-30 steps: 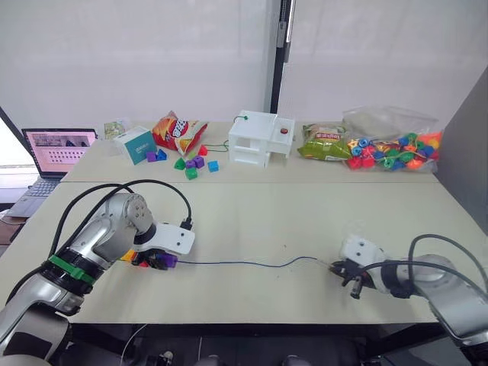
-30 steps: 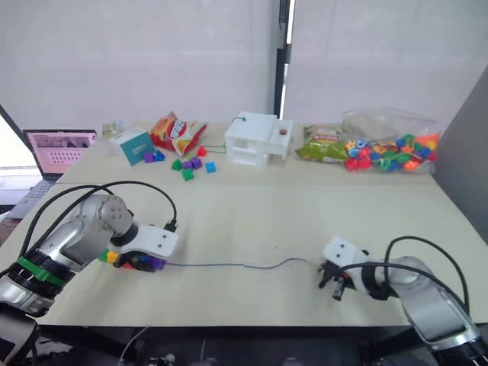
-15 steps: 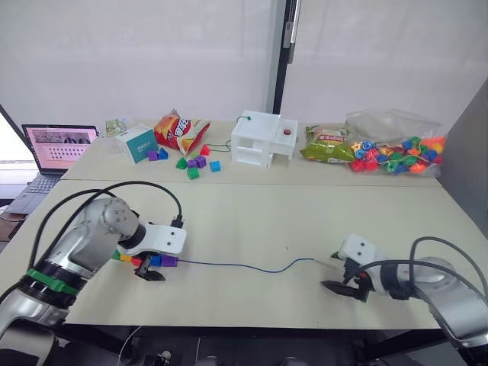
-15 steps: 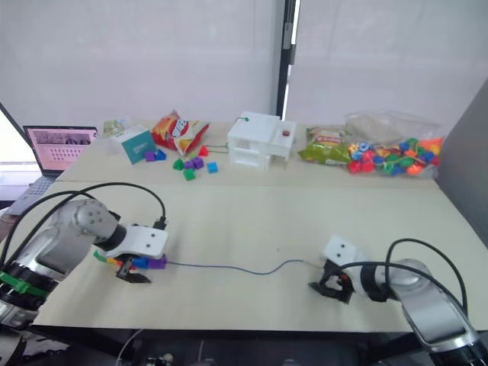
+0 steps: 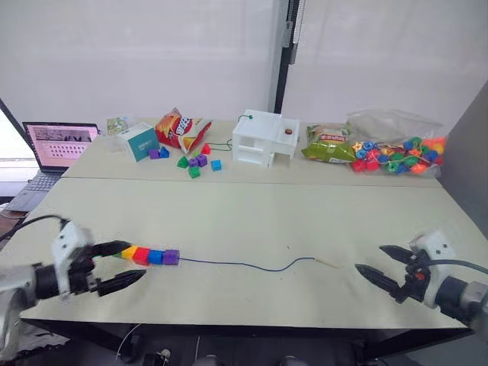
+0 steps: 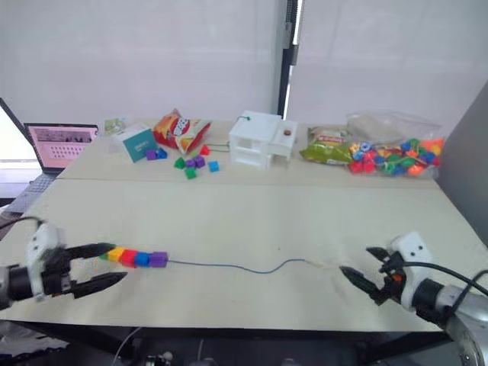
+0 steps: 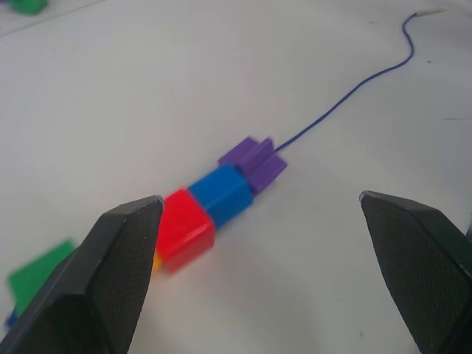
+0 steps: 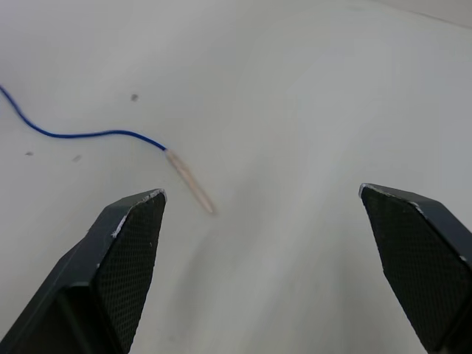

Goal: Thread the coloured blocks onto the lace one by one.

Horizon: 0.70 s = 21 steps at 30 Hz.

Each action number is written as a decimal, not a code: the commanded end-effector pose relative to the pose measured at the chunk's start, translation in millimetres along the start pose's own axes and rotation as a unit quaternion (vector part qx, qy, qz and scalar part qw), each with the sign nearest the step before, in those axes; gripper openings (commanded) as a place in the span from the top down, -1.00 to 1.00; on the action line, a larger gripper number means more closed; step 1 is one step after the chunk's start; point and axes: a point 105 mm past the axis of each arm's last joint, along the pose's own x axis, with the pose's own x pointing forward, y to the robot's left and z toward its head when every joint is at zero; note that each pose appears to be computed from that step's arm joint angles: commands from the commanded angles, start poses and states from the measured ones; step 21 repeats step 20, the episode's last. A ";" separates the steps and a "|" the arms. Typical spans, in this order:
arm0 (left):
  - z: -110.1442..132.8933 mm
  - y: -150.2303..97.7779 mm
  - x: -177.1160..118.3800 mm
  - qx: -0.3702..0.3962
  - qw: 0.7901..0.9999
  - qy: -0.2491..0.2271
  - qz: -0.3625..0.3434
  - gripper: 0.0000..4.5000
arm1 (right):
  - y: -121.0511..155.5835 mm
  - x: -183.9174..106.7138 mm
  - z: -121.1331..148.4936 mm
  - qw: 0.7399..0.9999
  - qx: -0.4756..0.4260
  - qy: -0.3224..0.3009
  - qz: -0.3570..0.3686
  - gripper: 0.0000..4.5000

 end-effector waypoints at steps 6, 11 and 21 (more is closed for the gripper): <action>-39.1 6.2 -22.6 -0.015 0.997 -0.002 0.071 -1.00 | -21.6 -22.8 -35.8 0.999 -0.022 0.021 -0.036 -0.97; -45.8 6.3 -22.7 -0.025 0.997 0.000 0.079 -1.00 | -24.0 -26.2 -50.6 0.999 -0.020 0.036 -0.034 -0.97; -45.8 3.5 -19.4 -0.027 0.997 -0.003 0.078 -1.00 | -24.6 -24.3 -52.0 0.999 -0.018 0.036 -0.030 -0.97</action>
